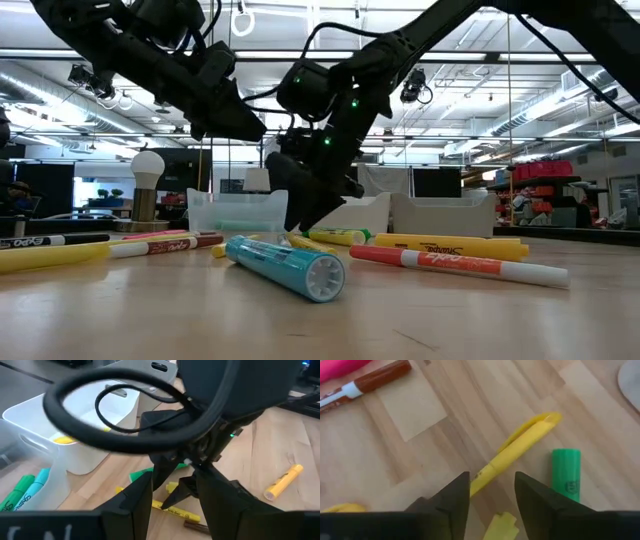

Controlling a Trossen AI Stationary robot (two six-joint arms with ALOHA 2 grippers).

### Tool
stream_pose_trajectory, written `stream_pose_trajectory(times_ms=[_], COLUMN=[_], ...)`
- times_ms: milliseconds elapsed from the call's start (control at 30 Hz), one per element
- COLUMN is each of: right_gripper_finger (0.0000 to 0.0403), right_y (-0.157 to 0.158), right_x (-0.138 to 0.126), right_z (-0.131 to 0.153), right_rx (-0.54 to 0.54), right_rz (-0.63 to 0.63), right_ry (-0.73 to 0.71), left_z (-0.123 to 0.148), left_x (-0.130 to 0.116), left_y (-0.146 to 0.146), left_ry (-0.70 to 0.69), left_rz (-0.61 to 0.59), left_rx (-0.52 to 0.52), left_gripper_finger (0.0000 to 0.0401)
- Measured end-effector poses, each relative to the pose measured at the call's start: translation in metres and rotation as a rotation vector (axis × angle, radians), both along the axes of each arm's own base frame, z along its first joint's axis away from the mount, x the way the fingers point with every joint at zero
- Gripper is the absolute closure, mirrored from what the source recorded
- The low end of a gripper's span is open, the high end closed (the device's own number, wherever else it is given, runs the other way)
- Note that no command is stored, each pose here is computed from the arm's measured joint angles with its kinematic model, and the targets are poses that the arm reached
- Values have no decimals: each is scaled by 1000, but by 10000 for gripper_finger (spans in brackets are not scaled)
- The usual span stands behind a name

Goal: Pick & Place Markers
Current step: Put the yellow pen into the white bin

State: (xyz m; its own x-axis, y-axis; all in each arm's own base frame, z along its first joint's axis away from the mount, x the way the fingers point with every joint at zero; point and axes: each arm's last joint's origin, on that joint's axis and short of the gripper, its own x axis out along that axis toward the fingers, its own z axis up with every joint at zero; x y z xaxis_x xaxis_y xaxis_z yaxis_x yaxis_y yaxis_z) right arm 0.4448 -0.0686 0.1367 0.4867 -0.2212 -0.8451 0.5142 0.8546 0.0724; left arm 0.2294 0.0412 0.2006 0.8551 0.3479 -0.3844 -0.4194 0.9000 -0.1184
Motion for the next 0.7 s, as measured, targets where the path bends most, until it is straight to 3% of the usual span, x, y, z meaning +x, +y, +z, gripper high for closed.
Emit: stream_pose_trajectory(times_ms=[233,533,700], right_gripper_finger=[288,302,348], right_y=[0,-1,-1], right_x=[4,7,8], right_z=[-10,-19,-19], right_rx=[-1,-24,-22], right_rz=[26,75,106], right_ry=[-13,1,-7], left_z=[0,0,0], left_x=[0,0,0], left_y=[0,0,0], left_ry=[-1,-2,-2], left_rz=[0,1,1], left_rx=[0,-1,-2], left_gripper_finger=[240,240,240])
